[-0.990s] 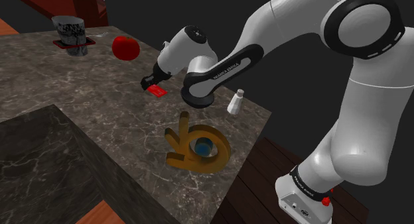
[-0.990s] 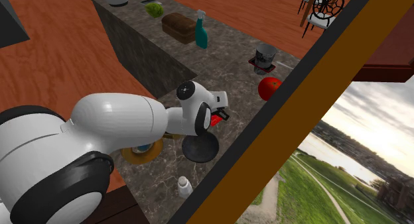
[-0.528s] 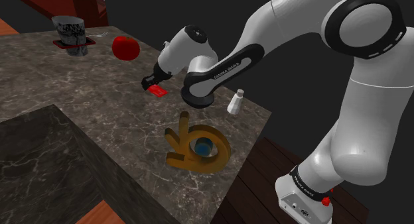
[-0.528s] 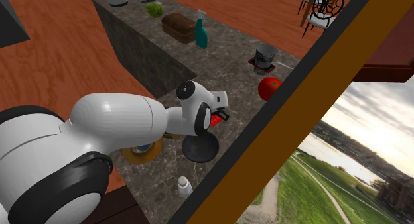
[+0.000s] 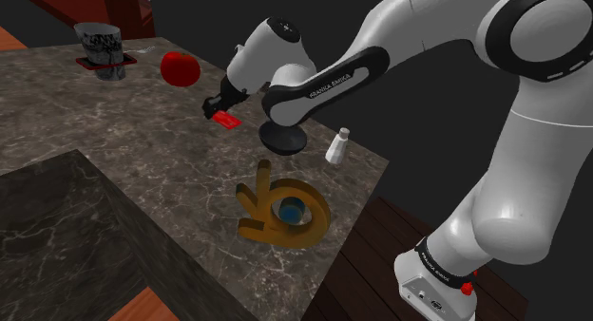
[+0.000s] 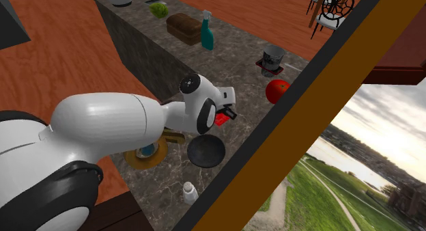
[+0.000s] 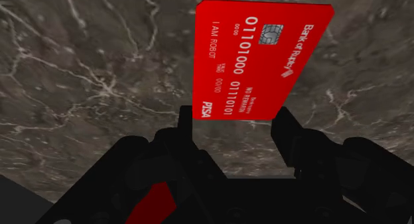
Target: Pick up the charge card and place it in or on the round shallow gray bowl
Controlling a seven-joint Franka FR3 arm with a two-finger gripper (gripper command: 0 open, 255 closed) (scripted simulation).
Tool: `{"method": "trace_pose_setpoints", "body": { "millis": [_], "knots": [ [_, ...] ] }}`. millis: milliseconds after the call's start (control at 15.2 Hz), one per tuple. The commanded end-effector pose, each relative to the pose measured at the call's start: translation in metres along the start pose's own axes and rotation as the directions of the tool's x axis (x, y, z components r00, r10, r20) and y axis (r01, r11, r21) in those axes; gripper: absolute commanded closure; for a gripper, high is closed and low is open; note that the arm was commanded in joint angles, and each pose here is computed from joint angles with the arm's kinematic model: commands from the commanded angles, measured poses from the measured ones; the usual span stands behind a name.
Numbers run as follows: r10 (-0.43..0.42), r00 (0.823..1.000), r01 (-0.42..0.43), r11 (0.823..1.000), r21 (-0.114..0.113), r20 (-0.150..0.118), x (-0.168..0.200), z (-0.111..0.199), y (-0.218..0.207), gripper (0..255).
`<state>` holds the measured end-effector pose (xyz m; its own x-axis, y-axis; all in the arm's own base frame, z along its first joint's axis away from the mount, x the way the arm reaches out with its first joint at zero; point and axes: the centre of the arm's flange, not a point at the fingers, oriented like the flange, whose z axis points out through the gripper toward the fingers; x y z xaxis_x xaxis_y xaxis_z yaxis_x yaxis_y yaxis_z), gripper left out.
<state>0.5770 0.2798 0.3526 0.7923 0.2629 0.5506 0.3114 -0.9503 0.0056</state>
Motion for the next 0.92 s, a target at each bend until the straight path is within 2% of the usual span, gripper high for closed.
{"method": "trace_pose_setpoints", "body": {
  "millis": [0, 858],
  "knots": [
    [0.0, 1.0, 0.0, 1.0, 0.0, 0.0, 0.005, -0.009, 0.001, 255],
    [0.0, 1.0, 0.0, 1.0, 0.0, 0.0, 0.043, -0.066, 0.001, 255]
  ]
}}
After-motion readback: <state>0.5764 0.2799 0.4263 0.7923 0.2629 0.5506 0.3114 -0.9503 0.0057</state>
